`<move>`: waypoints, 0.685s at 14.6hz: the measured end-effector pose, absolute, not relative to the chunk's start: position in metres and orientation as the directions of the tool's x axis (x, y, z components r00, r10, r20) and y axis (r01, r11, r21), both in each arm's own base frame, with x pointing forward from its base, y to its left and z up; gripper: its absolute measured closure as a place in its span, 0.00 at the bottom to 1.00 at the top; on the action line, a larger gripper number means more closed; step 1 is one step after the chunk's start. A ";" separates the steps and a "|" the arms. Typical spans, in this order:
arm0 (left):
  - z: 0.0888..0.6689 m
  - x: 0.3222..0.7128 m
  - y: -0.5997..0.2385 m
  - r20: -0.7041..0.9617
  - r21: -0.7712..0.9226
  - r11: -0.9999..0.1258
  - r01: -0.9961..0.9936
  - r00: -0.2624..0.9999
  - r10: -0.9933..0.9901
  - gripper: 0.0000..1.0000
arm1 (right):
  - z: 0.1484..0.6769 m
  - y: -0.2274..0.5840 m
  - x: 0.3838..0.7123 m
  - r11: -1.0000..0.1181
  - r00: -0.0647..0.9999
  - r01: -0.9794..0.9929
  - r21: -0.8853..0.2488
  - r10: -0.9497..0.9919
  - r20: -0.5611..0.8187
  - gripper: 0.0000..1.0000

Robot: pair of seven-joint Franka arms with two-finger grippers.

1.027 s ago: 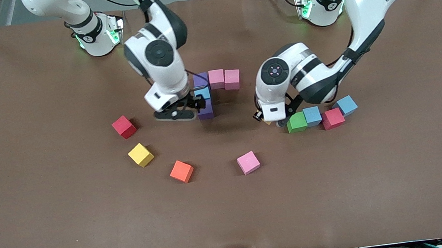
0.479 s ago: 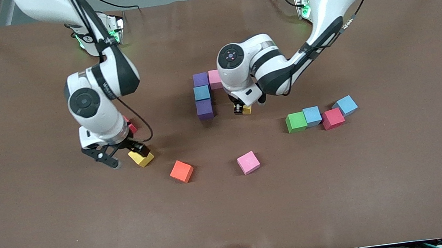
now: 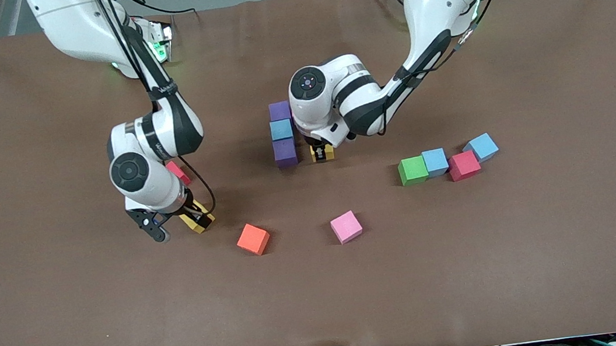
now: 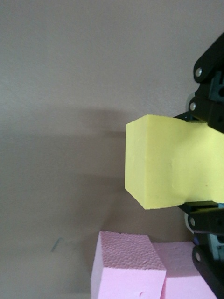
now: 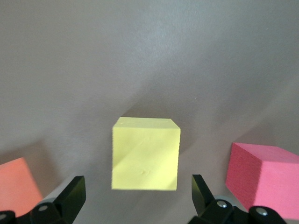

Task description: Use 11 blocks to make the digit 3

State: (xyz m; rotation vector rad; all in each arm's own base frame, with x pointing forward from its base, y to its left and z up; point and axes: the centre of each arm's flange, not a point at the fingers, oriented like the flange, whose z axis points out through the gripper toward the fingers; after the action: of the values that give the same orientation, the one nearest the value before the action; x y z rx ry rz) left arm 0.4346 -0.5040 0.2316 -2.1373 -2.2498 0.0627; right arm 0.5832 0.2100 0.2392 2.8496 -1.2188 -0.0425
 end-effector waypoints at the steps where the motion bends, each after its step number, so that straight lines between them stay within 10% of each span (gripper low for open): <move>1: 0.228 0.432 -0.506 -0.007 -0.060 0.048 0.997 -0.049 0.999 0.41 | 0.230 0.210 0.581 -0.697 0.698 -0.715 0.051 -0.716 -0.003 0.00; 10: 0.199 0.412 -0.524 -0.006 -0.053 0.021 0.998 -0.021 1.000 0.41 | 0.215 0.198 0.582 -0.703 0.703 -0.711 0.017 -0.710 0.037 0.06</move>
State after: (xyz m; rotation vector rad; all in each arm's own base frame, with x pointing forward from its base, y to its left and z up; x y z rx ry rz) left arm 0.4118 -0.5237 0.1994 -2.1746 -2.2210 0.0658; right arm 0.5821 0.1978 0.2149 2.8708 -1.1988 0.0433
